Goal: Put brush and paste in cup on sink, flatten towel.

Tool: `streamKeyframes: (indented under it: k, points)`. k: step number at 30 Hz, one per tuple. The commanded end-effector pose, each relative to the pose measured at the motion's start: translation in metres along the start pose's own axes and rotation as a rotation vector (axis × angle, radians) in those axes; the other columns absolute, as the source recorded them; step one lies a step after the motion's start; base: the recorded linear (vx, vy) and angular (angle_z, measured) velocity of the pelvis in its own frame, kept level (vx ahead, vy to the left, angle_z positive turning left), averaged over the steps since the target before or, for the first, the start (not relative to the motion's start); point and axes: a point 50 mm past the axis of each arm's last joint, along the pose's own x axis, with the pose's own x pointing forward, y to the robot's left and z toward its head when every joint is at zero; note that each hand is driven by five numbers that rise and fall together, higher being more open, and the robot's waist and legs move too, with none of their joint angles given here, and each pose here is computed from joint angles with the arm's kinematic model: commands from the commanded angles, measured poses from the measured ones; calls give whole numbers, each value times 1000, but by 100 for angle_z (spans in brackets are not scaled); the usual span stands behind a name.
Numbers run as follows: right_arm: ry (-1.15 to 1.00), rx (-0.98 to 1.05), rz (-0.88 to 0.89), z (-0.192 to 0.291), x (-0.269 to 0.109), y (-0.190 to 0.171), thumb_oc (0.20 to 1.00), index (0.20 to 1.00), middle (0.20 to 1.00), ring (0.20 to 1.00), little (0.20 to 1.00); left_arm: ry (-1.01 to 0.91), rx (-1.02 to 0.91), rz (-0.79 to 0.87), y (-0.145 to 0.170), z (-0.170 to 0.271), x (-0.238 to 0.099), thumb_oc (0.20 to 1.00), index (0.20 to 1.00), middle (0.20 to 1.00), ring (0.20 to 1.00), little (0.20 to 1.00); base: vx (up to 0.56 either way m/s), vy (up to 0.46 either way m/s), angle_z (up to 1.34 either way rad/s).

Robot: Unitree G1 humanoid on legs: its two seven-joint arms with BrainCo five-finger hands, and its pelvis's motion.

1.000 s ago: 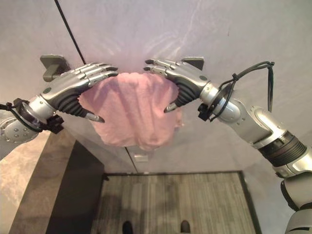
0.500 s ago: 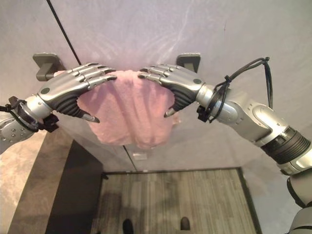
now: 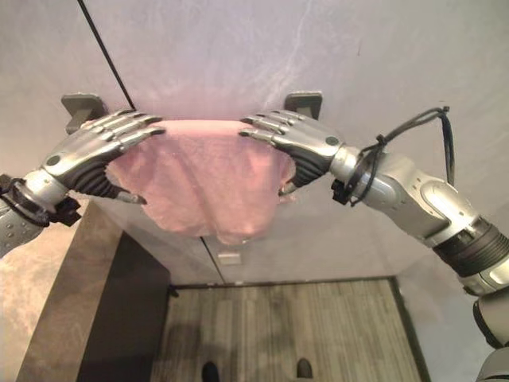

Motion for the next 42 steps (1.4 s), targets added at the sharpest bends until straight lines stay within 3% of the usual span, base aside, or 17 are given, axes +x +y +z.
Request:
streamKeyframes:
  k: [1, 6, 13, 17, 20, 28, 35, 42]
  points:
    - [266, 12, 261, -46, -40, 56, 1000, 1000, 1000, 1000, 1000, 358, 26, -209, -33, -57, -47, 1000, 1000, 1000, 1000, 1000, 0, 0, 0]
    - [412, 34, 226, -70, -52, 66, 1000, 1000, 1000, 1000, 1000, 446, -38, -164, -41, -67, -53, 1000, 1000, 1000, 1000, 1000, 0, 0, 0]
    - [449, 110, 187, -69, -50, 77, 1000, 1000, 1000, 1000, 1000, 492, -207, -48, -53, -64, -52, 1000, 1000, 1000, 1000, 1000, 0, 0, 0]
    - [442, 223, 24, -61, -46, 73, 1000, 1000, 1000, 1000, 1000, 477, -311, 51, -58, -54, -48, 1000, 1000, 1000, 1000, 1000, 0, 0, 0]
    - [508, 599, -319, -57, -47, 82, 1000, 1000, 1000, 1000, 1000, 496, -527, 221, -74, -43, -46, 1000, 1000, 1000, 1000, 1000, 27, -4, 7]
    - [464, 1046, -691, -39, -32, 86, 1000, 1000, 1000, 1000, 1000, 488, -857, 475, -92, -18, -35, 1000, 1000, 1000, 1000, 1000, 8, -1, 3]
    - [449, 1252, -813, -26, -38, 98, 1000, 1000, 1000, 1000, 1000, 552, -972, 587, -105, -9, -49, 1000, 1000, 1000, 1000, 1000, -3, 3, -2]
    - [648, 1345, -793, -20, -77, 145, 1000, 1000, 1000, 1000, 1000, 726, -1036, 619, -134, -8, -82, 1000, 1000, 1000, 1000, 1000, 1, 3, -8]
